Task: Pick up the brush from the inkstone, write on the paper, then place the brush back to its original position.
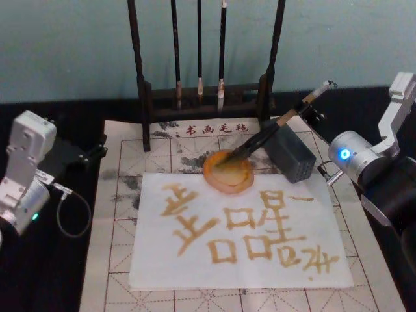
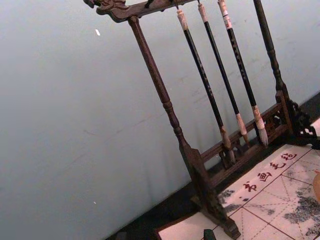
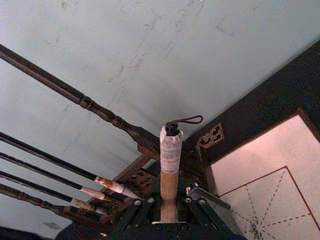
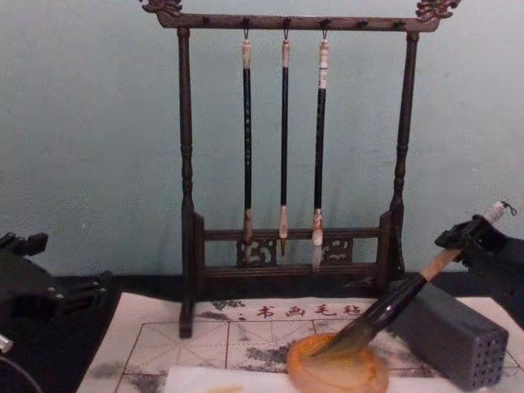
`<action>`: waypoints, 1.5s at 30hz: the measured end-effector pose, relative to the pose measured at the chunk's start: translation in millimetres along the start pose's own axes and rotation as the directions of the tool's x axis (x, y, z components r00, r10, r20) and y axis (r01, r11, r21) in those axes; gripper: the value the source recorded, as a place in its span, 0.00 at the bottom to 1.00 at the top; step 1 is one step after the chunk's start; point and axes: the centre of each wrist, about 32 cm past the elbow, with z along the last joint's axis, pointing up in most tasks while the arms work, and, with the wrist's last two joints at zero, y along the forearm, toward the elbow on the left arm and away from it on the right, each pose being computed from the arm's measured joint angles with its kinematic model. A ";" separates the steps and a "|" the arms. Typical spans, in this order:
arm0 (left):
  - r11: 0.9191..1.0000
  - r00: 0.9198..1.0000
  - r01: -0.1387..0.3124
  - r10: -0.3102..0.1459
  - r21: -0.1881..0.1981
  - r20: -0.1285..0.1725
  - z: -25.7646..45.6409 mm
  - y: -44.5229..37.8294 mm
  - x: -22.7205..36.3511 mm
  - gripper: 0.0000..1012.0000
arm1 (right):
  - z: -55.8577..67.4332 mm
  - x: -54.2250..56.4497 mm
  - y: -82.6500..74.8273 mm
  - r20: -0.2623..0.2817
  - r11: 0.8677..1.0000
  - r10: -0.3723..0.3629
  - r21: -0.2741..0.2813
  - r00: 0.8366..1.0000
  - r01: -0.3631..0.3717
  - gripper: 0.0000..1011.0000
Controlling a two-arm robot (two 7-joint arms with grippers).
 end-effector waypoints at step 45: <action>1.000 1.000 0.000 0.000 0.000 0.000 0.0 0.0 0.0 0.99 | 0.2 0.4 -0.9 0.005 1.000 0.002 -0.001 1.000 -0.002 0.99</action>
